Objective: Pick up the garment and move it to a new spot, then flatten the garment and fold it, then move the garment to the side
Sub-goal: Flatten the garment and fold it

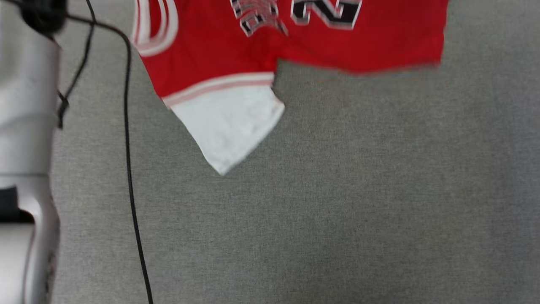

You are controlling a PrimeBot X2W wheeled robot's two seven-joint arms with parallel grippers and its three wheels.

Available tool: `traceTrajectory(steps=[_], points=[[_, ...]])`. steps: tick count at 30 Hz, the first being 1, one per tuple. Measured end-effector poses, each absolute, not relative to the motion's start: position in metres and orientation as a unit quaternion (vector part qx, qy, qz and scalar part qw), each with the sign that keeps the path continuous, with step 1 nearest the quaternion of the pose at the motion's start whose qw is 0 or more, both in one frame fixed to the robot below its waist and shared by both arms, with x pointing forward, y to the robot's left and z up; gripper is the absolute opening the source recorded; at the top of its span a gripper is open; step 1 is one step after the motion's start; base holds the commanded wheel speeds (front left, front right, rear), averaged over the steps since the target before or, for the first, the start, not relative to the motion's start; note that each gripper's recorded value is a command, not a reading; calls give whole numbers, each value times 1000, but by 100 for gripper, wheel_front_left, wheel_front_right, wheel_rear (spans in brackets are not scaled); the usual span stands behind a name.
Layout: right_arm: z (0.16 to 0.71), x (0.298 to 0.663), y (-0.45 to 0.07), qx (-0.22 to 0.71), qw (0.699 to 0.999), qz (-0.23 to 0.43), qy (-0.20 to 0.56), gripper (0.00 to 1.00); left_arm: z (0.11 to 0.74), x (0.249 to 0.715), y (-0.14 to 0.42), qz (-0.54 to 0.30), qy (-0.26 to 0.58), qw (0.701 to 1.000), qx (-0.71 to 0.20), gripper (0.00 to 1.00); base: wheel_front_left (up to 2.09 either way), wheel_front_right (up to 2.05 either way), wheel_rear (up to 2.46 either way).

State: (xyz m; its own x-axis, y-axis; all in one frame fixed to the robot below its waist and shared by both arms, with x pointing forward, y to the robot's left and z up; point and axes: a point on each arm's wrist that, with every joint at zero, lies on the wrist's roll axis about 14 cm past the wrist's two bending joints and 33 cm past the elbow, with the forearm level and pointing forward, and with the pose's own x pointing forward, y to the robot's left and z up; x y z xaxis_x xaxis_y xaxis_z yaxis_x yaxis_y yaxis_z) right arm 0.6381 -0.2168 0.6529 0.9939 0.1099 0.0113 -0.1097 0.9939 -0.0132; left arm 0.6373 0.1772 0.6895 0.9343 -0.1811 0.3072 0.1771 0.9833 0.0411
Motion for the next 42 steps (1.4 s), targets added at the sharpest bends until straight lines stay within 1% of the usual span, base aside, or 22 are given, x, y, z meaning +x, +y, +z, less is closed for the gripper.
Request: traceTrajectory(steps=[6,11,14,19,26,28,33,38,42], points=[[682,674,-216,-18,998,48,-45,0,723,672,190,-75,-189,979,24,0,0,0,0],[682,701,-210,-23,997,49,-56,0,723,700,196,-66,-187,980,30,0,0,0,0],[662,714,-205,-23,997,53,-43,0,703,716,202,-59,-168,984,29,0,0,0,0],[612,729,-195,-22,998,63,0,0,654,734,205,-53,-128,990,7,0,0,0,0],[561,735,-186,-8,996,72,48,0,593,735,208,-48,-72,996,-32,0,0,0,0],[545,731,-183,-3,995,77,62,0,581,731,208,-46,-62,996,-48,0,0,0,0],[503,704,-183,5,991,83,102,0,542,706,206,-46,-26,996,-75,0,0,0,0],[463,657,-186,18,986,88,142,0,503,663,209,-44,11,994,-95,0,0,0,0],[444,615,-190,30,982,90,164,0,476,615,213,-42,37,992,-110,0,0,0,0]])
